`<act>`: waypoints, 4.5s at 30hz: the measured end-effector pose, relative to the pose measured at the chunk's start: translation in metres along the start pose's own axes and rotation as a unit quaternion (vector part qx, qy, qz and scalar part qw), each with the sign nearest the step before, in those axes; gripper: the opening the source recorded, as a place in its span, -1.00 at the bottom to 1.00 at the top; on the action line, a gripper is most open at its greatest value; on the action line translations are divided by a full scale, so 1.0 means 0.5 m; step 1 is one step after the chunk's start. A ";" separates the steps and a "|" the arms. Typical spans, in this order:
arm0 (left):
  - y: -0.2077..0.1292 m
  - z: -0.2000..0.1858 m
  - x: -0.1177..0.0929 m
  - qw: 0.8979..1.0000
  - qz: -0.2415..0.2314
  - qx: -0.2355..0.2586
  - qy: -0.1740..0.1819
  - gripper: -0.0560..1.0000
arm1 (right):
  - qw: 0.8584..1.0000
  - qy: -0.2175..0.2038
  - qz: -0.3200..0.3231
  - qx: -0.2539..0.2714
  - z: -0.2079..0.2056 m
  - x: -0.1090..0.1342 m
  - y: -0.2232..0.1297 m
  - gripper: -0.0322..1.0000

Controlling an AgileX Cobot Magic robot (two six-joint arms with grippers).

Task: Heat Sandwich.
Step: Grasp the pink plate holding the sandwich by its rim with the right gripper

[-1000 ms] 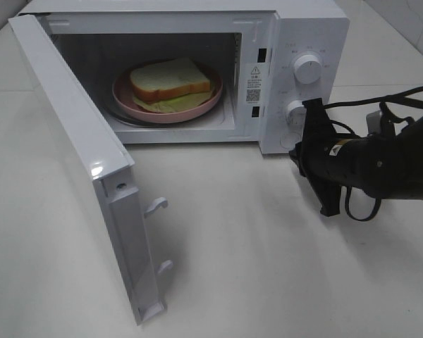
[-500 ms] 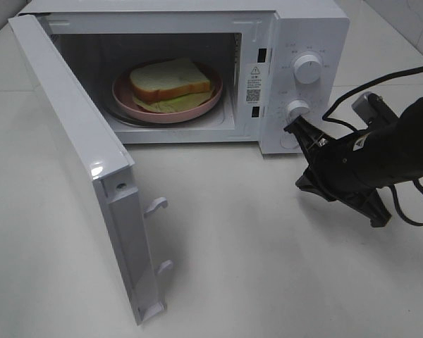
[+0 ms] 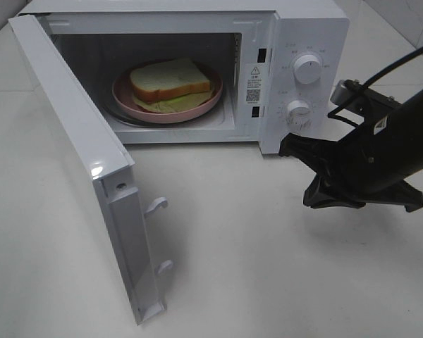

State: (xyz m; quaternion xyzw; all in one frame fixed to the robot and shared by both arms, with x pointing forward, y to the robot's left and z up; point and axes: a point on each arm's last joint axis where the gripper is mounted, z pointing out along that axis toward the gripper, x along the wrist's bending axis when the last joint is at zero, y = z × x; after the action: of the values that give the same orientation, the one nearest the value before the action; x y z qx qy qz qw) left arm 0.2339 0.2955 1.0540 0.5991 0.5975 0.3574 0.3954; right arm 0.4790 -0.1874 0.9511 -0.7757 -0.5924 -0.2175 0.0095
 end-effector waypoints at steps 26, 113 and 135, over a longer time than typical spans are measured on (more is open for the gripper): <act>0.000 0.000 0.000 1.000 0.000 0.000 0.000 0.94 | 0.747 0.048 -0.652 0.122 -0.098 0.067 0.038 -0.67; 0.000 0.000 0.000 1.000 0.000 0.000 0.000 0.94 | 0.443 -0.057 -0.893 -0.054 0.132 0.341 0.139 0.84; 0.000 0.000 0.000 1.000 0.000 0.000 0.000 0.94 | 0.459 -0.064 -0.882 -0.085 0.249 0.404 0.208 0.78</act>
State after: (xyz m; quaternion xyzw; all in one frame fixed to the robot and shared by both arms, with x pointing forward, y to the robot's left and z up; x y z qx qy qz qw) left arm 0.2339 0.2955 1.0540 0.5991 0.5975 0.3574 0.3954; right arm 0.6566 0.0006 0.9340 0.1519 -0.9383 -0.1084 -0.2912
